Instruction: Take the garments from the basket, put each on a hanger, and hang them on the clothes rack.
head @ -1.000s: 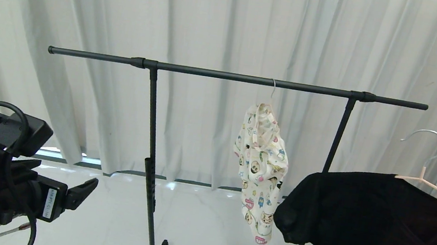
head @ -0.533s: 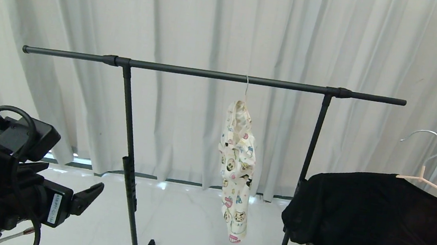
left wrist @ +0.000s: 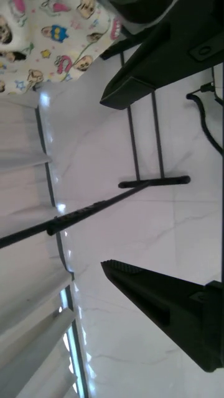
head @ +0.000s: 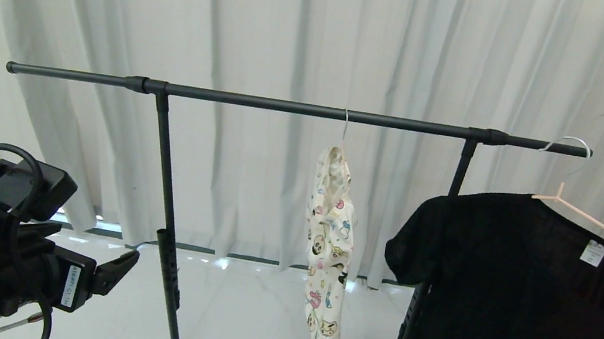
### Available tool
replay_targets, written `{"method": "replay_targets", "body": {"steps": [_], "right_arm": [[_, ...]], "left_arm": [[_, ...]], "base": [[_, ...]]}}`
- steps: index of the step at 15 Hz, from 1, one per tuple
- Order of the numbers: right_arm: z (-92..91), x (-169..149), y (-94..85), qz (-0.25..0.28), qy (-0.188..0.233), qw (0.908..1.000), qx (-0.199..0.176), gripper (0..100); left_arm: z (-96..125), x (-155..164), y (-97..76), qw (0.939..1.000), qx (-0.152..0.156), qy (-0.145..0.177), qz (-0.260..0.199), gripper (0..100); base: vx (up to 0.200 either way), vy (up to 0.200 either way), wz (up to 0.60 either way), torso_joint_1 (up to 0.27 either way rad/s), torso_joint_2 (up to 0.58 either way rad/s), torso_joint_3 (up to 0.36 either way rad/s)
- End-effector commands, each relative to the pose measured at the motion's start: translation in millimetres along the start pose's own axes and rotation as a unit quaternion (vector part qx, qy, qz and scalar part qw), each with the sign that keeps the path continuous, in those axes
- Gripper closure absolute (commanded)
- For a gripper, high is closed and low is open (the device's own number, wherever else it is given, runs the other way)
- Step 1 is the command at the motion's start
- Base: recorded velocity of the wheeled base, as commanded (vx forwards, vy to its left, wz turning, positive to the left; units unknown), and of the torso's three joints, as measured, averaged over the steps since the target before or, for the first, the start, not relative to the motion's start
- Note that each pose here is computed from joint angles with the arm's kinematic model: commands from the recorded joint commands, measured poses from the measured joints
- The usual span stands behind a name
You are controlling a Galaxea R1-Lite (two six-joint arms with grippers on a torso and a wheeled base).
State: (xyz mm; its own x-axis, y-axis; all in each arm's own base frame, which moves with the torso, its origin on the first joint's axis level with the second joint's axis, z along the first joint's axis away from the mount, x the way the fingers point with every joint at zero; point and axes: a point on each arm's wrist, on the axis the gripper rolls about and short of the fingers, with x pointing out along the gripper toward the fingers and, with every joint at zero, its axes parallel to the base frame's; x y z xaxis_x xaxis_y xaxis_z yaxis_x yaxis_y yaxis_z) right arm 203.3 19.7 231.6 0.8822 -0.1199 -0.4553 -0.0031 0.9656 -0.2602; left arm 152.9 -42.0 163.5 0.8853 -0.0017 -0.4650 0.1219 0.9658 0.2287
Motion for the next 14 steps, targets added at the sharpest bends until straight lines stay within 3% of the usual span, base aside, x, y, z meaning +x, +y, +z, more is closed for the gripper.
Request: {"method": "replay_targets", "body": {"steps": [1,5,10,14], "right_arm": [[15.4,18.2,17.2,0.021,0.004,0.9997,-0.007,100],[33.9,24.0,34.3,0.028,-0.013,0.9993,-0.02,100],[41.6,31.6,51.0,0.035,-0.013,0.999,-0.027,100],[40.0,31.5,60.1,0.037,-0.004,0.9987,-0.033,100]], "left_arm": [[0.0,-0.7,0.1,1.0,-0.001,-0.001,0.001,0],[-0.6,-1.6,0.3,1.0,-0.001,-0.002,0.001,0],[-0.3,-3.2,0.8,1.0,-0.001,-0.006,0.001,0],[-1.1,-3.1,0.6,1.0,-0.002,-0.005,0.0,0]], "base": [[0.2,0.0,0.0,0.002,0.01,0.002],[0.2,0.0,0.0,0.005,0.01,0.001],[0.2,0.0,0.0,0.001,0.0,0.0],[0.0,0.0,0.0,0.0,0.0,0.0]]}}
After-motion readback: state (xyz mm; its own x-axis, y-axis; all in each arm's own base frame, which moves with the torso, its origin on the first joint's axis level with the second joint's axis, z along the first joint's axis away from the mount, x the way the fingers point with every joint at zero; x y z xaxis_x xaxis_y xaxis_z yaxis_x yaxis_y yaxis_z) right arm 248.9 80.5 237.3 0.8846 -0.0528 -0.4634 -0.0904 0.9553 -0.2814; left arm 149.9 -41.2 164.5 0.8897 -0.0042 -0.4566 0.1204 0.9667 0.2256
